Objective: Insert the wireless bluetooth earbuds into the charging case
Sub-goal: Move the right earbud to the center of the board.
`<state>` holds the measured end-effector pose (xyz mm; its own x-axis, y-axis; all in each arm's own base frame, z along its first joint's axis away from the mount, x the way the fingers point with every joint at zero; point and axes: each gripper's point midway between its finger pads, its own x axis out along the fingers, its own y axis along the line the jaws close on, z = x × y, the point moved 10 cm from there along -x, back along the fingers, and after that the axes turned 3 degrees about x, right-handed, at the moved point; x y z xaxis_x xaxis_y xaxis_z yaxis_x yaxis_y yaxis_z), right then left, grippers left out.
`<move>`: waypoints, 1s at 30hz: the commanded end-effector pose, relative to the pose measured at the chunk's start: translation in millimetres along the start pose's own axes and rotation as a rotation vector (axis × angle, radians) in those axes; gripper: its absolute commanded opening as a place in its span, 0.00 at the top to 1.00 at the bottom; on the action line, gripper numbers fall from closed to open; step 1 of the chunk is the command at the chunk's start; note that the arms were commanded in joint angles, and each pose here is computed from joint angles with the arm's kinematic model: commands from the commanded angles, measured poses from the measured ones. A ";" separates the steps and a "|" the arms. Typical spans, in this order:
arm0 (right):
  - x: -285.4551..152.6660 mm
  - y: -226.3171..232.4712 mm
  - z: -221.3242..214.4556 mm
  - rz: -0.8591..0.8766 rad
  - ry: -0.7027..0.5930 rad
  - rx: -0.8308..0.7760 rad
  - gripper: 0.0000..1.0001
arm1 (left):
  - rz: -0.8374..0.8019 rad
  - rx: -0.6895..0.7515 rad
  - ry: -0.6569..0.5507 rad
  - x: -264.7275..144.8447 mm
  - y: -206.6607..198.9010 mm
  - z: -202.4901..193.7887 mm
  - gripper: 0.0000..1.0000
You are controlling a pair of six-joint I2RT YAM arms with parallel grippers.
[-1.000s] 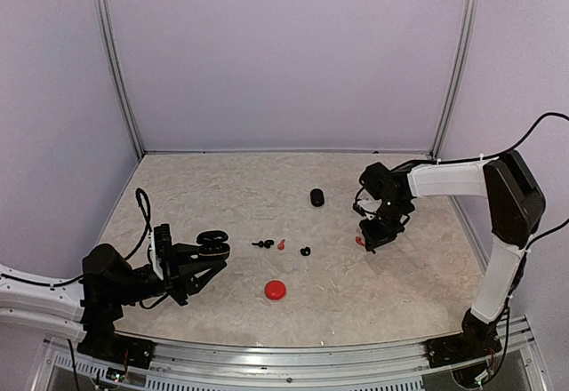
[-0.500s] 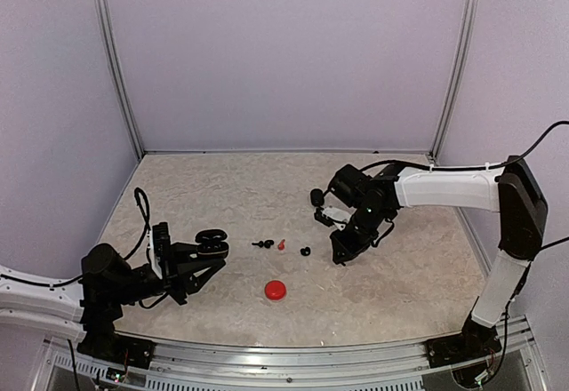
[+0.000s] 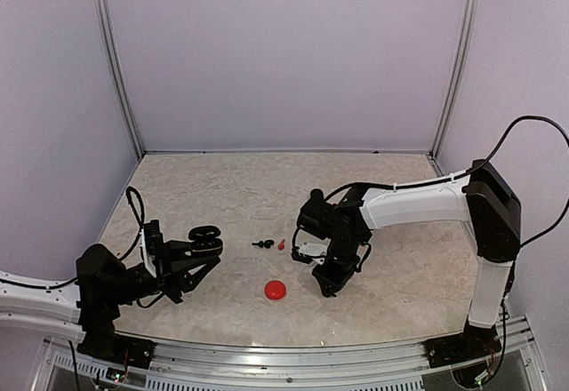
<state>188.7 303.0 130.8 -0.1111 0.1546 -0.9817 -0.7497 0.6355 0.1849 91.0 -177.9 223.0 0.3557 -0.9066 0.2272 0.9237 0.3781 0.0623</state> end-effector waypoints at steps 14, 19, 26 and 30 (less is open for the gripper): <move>18.2 6.2 0.2 -0.092 0.170 -0.013 0.68 | 0.017 0.002 -0.004 -1.6 1.8 -0.3 0.95; 21.3 6.5 1.6 -0.115 0.200 -0.009 0.65 | 0.020 0.002 -0.004 -3.4 1.8 -1.6 0.95; 21.6 9.3 4.8 -0.138 0.223 -0.008 0.67 | 0.023 0.005 -0.014 -6.4 1.5 -1.1 0.95; 21.7 10.0 5.6 -0.138 0.230 -0.008 0.71 | 0.021 0.007 -0.016 -6.7 1.3 -1.1 0.95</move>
<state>185.5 315.9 116.5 -0.1474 -0.0579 -0.9874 -0.7688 0.6348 0.0775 89.7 -174.2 220.1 0.3631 -0.9035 0.2278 0.9207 0.3855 0.0615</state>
